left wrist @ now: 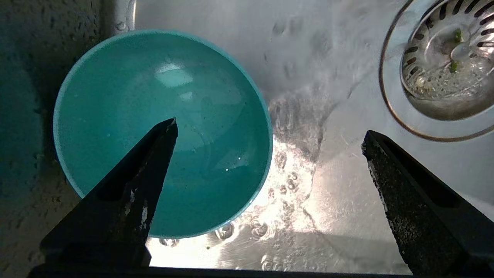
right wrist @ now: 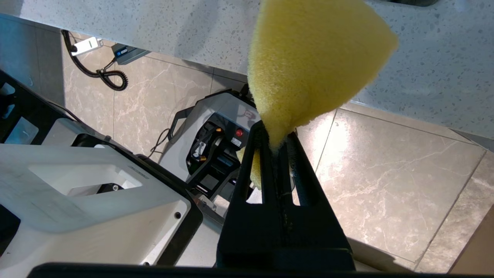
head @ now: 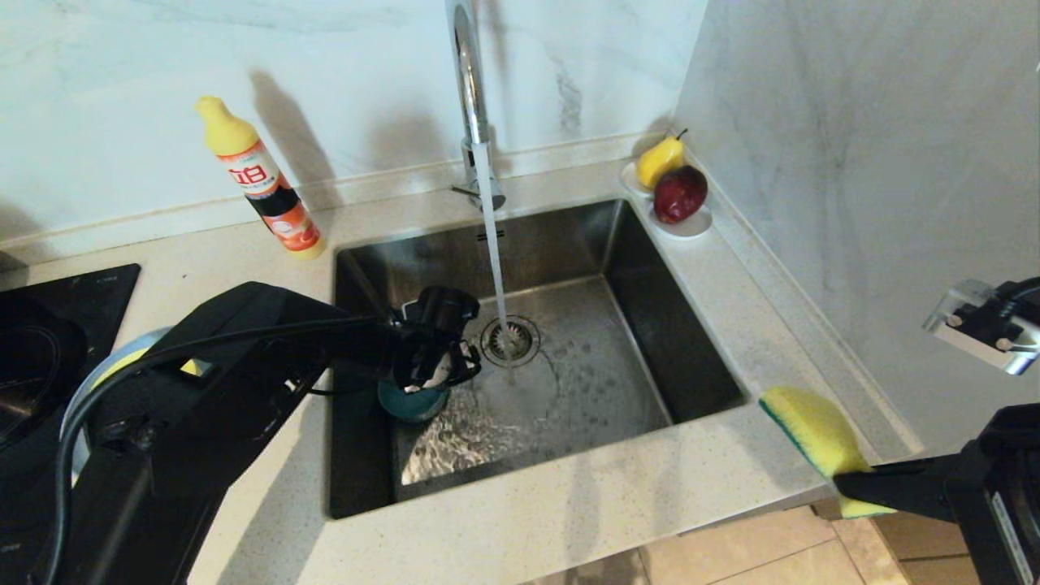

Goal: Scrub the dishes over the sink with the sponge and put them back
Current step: Wash the bowl

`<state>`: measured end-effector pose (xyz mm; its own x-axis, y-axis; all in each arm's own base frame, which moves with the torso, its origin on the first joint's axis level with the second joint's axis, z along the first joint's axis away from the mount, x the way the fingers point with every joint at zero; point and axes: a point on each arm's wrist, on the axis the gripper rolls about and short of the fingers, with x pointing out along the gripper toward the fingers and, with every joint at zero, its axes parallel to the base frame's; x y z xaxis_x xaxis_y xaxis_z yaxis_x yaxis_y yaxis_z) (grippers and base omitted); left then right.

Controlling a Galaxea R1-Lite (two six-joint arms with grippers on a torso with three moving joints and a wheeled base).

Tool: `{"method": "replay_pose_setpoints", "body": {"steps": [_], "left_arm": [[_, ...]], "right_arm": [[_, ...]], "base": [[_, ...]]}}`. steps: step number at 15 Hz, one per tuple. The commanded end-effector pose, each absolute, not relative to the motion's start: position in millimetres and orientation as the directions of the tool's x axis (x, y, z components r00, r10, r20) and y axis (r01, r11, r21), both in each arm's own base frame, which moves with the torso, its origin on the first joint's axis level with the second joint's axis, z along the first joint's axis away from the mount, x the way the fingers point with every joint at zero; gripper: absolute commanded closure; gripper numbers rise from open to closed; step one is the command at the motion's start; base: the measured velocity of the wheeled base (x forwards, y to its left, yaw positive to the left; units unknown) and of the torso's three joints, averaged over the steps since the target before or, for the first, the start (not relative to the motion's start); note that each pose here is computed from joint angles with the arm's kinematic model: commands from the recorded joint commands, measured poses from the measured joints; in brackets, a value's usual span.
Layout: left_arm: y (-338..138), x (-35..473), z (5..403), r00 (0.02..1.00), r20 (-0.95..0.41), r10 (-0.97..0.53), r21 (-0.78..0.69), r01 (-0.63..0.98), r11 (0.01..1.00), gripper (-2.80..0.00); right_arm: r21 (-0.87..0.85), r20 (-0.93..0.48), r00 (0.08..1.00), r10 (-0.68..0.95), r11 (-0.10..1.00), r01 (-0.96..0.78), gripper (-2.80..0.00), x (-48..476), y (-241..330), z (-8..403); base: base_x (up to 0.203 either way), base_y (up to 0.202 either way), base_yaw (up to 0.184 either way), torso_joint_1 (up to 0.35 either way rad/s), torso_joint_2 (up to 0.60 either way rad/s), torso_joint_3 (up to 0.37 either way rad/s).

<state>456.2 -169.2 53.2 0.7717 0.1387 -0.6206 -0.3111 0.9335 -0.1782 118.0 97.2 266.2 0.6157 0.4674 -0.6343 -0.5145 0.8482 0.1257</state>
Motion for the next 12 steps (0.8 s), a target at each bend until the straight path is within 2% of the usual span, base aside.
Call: {"method": "replay_pose_setpoints", "body": {"steps": [1,12], "left_arm": [[-169.7,457.6,50.7,0.772,-0.620,0.143,-0.179,-0.316,0.932,-2.80],[-167.7,460.7,47.7,0.770,-0.621,0.146,-0.179,-0.321,0.930,-2.80]], "right_arm": [[0.124,-0.643,0.611,0.461,0.851,-0.511,0.00,118.5,97.4,264.0],[0.125,-0.641,0.613,0.462,0.851,-0.511,0.00,119.0,97.2,264.7]], "base": [[0.000,0.000,0.000,0.000,0.00,0.000],[0.000,0.000,0.000,0.000,0.00,0.000]]}}
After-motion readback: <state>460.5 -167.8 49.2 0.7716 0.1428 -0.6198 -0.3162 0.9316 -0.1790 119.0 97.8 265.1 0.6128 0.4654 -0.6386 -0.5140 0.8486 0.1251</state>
